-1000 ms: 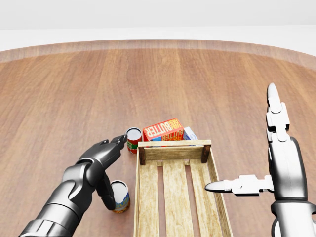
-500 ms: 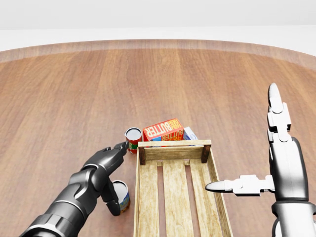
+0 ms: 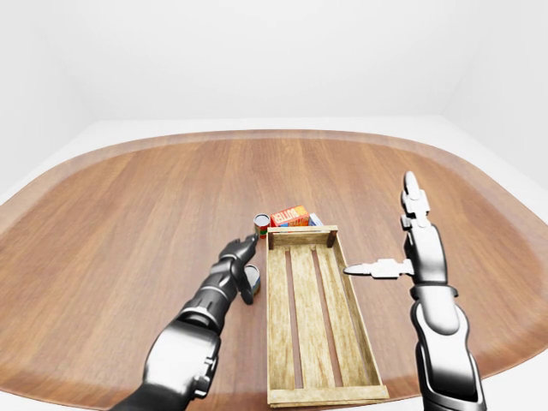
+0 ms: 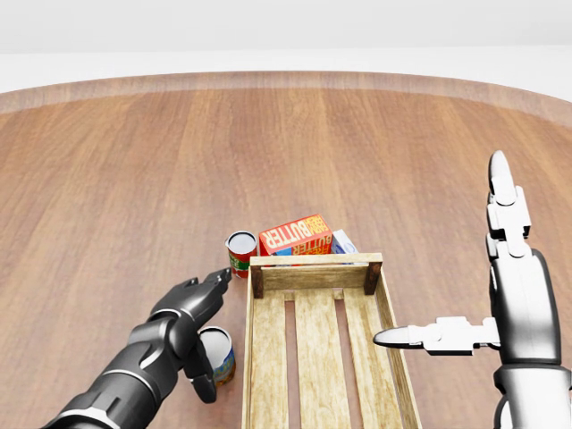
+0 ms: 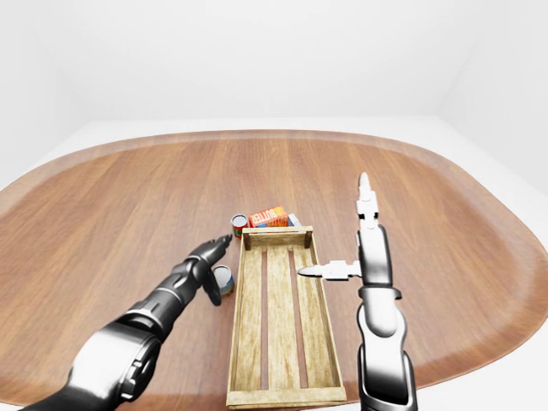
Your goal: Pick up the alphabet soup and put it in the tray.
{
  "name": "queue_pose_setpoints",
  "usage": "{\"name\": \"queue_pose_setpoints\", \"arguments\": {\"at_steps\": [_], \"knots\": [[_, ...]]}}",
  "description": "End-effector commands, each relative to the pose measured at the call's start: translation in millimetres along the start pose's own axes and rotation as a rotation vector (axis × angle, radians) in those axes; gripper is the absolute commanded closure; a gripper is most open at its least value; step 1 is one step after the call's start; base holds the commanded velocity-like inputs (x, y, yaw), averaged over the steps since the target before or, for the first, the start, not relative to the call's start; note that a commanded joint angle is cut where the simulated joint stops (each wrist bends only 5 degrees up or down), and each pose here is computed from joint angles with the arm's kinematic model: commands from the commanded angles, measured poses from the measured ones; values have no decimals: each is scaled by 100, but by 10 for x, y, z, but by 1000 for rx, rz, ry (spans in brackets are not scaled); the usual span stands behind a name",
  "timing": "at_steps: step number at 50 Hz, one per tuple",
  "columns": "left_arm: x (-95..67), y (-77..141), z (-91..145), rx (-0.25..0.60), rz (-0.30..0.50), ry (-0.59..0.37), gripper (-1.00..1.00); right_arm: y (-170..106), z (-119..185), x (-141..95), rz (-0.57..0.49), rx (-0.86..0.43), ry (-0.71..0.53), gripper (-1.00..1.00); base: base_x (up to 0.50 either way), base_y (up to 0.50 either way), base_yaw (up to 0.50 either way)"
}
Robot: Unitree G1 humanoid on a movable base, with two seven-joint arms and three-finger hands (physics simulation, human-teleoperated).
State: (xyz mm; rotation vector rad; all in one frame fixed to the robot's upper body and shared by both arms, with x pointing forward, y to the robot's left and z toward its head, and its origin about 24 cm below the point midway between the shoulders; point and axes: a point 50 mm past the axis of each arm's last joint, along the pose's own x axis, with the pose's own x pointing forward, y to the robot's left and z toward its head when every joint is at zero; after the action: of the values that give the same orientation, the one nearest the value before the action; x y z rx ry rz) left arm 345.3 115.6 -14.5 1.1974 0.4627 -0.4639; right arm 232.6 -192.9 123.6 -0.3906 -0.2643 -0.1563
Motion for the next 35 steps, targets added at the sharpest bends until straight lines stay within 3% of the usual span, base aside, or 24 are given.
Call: {"name": "queue_pose_setpoints", "arguments": {"at_steps": [1, 11, 35], "knots": [[-3, -107, -4, 11, -8, 1, -100, -5, -26, -6, 3, 8, 11, -100, 0, 0, 0], [-15, -218, -81, 5, -14, 24, -100, -8, -16, -13, 1, 12, 7, -100, 0, 0, 0], [-4, -148, -16, -23, 5, 22, -100, -11, -41, -39, -4, 22, 21, -100, 0, 0, 0]]}}
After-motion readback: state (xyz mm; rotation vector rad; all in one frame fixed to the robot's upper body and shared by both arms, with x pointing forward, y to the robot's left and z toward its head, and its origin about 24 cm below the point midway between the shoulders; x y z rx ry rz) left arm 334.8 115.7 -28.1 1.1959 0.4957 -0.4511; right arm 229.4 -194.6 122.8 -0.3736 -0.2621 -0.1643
